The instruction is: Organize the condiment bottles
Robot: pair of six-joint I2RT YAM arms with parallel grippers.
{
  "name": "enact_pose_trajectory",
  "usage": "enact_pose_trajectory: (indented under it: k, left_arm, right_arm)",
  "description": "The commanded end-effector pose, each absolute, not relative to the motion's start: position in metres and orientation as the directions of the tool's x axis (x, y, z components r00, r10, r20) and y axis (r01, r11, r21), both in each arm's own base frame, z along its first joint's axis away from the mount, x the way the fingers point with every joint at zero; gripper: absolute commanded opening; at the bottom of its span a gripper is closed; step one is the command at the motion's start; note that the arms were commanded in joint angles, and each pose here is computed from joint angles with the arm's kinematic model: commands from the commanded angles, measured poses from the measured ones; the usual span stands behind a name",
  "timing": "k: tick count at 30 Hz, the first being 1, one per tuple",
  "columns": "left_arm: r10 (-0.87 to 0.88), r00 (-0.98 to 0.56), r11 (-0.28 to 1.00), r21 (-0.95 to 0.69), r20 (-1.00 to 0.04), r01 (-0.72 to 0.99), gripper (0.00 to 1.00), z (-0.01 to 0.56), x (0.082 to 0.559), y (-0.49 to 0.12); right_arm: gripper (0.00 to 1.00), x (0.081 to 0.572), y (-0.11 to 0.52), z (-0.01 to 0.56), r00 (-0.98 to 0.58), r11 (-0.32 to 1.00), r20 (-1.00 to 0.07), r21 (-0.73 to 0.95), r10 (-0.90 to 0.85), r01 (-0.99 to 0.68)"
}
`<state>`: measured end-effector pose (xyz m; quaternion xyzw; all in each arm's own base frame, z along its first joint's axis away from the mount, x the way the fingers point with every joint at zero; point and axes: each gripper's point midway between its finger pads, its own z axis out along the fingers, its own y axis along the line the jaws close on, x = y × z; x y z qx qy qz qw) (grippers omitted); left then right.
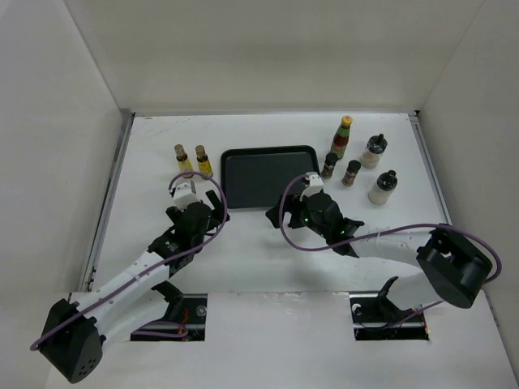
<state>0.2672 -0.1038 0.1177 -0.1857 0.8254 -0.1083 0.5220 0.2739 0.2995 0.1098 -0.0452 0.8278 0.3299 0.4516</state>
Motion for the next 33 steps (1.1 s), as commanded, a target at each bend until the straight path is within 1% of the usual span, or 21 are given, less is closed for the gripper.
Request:
enact_pose_trajectory:
  k: [1,7,12,16,20,23,26,29,30,31,32,33]
  left_arm:
    - [-0.427,-0.334,0.904,-0.386,-0.84,-0.185,1.0,0.143,0.278,-0.106]
    - [-0.397,-0.284,0.915,-0.355,-0.873,-0.189,1.0,0.167,0.292,-0.103]
    - [-0.336,-0.249,0.935,-0.29,-0.908,-0.204,1.0,0.185,0.303,-0.1]
    - [-0.321,-0.169,0.936,-0.286,-0.932,-0.204,1.0,0.22,0.315,-0.097]
    - [-0.322,-0.056,0.931,-0.305,-0.945,-0.199,1.0,0.26,0.328,-0.089]
    - [-0.316,-0.018,0.938,-0.309,-0.949,-0.155,1.0,0.278,0.331,-0.093]
    - [-0.295,-0.028,0.947,-0.289,-0.955,-0.139,1.0,0.277,0.334,-0.094]
    - [-0.293,-0.051,0.947,-0.282,-0.955,-0.156,1.0,0.266,0.348,-0.09]
    - [-0.286,-0.063,0.95,-0.274,-0.956,-0.152,0.96,0.264,0.355,-0.09]
    - [-0.282,-0.071,0.952,-0.27,-0.957,-0.143,0.75,0.262,0.361,-0.091]
    - [-0.283,-0.075,0.952,-0.27,-0.956,-0.141,0.51,0.259,0.369,-0.091]
    - [-0.282,-0.081,0.953,-0.269,-0.956,-0.141,0.42,0.257,0.375,-0.091]
  right_arm:
    - [1.0,0.279,0.306,0.133,-0.533,0.755,-0.804,0.515,0.263,-0.405]
    - [1.0,0.278,0.305,0.137,-0.514,0.76,-0.814,0.507,0.269,-0.407]
    - [1.0,0.276,0.308,0.139,-0.491,0.765,-0.831,0.489,0.262,-0.42]
    - [1.0,0.274,0.311,0.145,-0.461,0.764,-0.848,0.473,0.26,-0.439]
    - [1.0,0.268,0.317,0.141,-0.474,0.762,-0.849,0.462,0.233,-0.454]
    - [1.0,0.262,0.32,0.145,-0.434,0.777,-0.877,0.416,0.205,-0.473]
    - [1.0,0.256,0.321,0.148,-0.399,0.796,-0.894,0.388,0.202,-0.465]
    - [1.0,0.249,0.326,0.158,-0.369,0.779,-0.899,0.402,0.236,-0.481]
    - [0.8,0.248,0.327,0.16,-0.361,0.771,-0.902,0.401,0.238,-0.495]
    - [0.51,0.246,0.329,0.16,-0.361,0.764,-0.904,0.397,0.23,-0.508]
    - [0.29,0.244,0.33,0.161,-0.365,0.759,-0.903,0.398,0.226,-0.515]
    - [0.17,0.242,0.329,0.162,-0.373,0.754,-0.901,0.402,0.223,-0.519]
